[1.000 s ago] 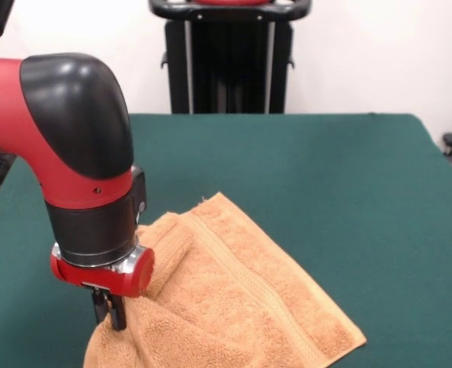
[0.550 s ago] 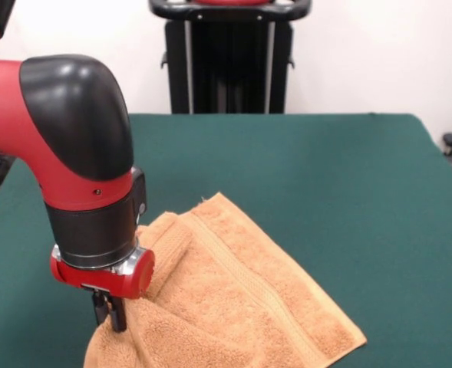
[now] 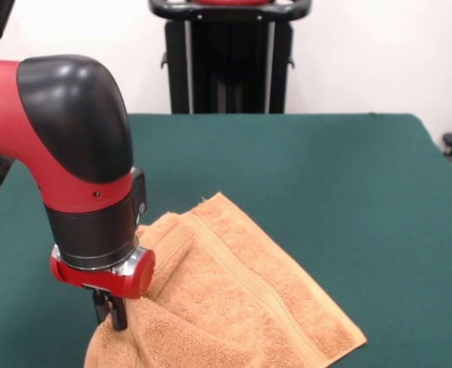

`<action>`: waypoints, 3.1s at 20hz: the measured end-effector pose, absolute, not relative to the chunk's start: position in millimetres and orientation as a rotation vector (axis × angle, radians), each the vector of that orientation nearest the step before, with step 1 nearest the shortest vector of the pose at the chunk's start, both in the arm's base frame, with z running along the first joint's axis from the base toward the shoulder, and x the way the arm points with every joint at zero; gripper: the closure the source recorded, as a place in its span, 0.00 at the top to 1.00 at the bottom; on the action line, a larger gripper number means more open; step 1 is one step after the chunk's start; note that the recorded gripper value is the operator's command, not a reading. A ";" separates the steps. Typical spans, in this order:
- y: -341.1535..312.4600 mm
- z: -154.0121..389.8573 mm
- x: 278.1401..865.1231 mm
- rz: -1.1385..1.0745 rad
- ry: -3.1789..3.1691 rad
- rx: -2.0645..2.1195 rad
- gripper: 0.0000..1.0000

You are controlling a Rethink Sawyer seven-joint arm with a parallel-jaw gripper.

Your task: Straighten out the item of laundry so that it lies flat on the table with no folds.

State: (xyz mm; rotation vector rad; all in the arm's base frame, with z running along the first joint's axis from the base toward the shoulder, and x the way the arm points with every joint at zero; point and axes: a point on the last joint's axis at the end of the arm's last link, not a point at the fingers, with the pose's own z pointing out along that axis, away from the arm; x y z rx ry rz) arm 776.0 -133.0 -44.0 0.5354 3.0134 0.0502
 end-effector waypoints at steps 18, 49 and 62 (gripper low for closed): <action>-127.3 -26.6 784.4 0.022 3.181 0.569 0.00; -144.3 30.6 807.2 0.027 3.432 0.671 0.00; -160.1 29.2 817.9 0.076 3.458 0.493 0.00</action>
